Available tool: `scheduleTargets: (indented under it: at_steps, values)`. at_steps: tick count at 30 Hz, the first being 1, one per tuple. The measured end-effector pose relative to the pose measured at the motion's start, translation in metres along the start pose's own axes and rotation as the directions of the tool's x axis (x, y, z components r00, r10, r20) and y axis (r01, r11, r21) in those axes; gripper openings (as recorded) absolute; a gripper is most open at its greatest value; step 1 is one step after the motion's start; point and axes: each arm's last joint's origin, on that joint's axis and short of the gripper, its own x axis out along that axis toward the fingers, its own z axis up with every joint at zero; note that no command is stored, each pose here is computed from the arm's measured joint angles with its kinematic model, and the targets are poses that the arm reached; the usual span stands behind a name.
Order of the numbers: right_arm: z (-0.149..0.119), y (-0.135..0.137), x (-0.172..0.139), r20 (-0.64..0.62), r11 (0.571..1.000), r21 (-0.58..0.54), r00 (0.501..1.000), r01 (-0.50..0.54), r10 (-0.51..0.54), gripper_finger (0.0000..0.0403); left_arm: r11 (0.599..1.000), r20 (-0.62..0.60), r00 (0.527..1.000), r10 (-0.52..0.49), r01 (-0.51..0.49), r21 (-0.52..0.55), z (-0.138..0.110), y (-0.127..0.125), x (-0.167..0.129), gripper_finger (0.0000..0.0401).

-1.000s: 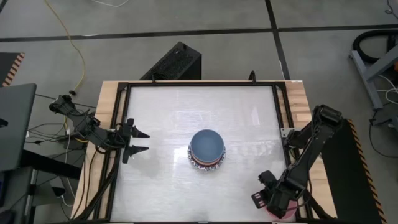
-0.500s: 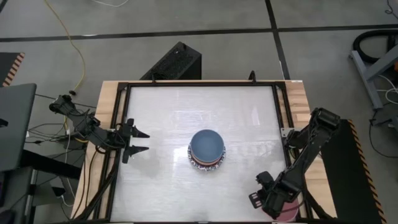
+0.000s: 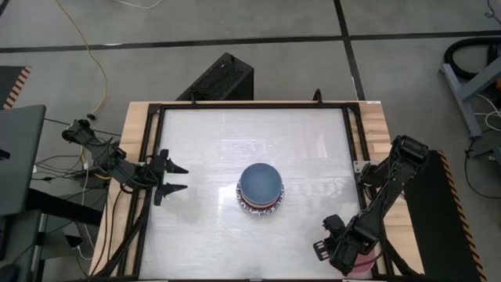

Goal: Nest bowls inside each other
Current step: Stack the pink bowl into the blue bowl

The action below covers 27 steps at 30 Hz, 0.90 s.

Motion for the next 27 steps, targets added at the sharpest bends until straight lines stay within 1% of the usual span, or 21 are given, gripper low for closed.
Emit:
scheduleTargets:
  at_steps: [3, 6, 9, 12, 14, 16, 18, 21, 25, 27]
  values:
    - [0.001, -0.002, 0.000, 0.015, 1.000, -0.003, 1.000, 0.021, -0.021, 0.0108, 1.000, 0.000, 1.000, 0.000, 0.000, 0.000, 0.000, 0.000, 0.000, 0.0251]
    - [0.003, -0.004, 0.004, 0.038, 0.998, -0.004, 0.997, 0.066, -0.066, 0.0095, 1.000, 0.000, 1.000, 0.000, 0.000, 0.001, 0.000, 0.000, 0.000, 0.0251]
    - [0.003, -0.005, 0.011, 0.043, 0.994, -0.017, 0.993, 0.111, -0.111, 0.0071, 1.000, 0.000, 1.000, 0.000, 0.000, 0.000, 0.000, 0.000, 0.000, 0.0251]
    - [0.005, -0.003, 0.019, 0.048, 0.987, -0.048, 0.987, 0.153, -0.151, 0.0039, 1.000, 0.000, 1.000, 0.000, 0.000, 0.000, 0.000, 0.000, 0.000, 0.0251]
    - [0.007, 0.000, 0.021, 0.049, 0.985, -0.068, 0.987, 0.158, -0.155, 0.0018, 1.000, 0.000, 1.000, 0.000, 0.000, 0.001, 0.000, 0.000, 0.000, 0.0251]
    - [0.011, 0.003, 0.020, 0.053, 0.982, -0.083, 0.985, 0.167, -0.163, 0.0011, 1.000, -0.001, 1.000, 0.000, 0.000, 0.001, 0.000, 0.000, 0.000, 0.0251]
    - [0.015, 0.006, 0.017, 0.063, 0.979, -0.091, 0.983, 0.180, -0.175, 0.0012, 1.000, 0.000, 1.000, 0.000, 0.000, 0.000, 0.000, 0.000, 0.000, 0.0251]
    - [0.022, 0.014, 0.008, 0.095, 0.971, -0.133, 0.978, 0.199, -0.187, 0.0008, 1.000, 0.000, 1.000, 0.000, 0.000, 0.000, 0.000, 0.000, 0.000, 0.0251]
    - [0.033, 0.036, -0.014, 0.177, 0.960, -0.229, 0.977, 0.162, -0.123, 0.0006, 1.000, 0.000, 1.000, 0.000, 0.000, 0.000, 0.000, 0.000, 0.000, 0.0251]
    - [0.041, 0.046, -0.028, 0.235, 0.950, -0.269, 0.968, 0.156, -0.092, 0.0006, 1.000, 0.000, 1.000, 0.000, 0.000, -0.001, 0.000, 0.000, 0.000, 0.0251]
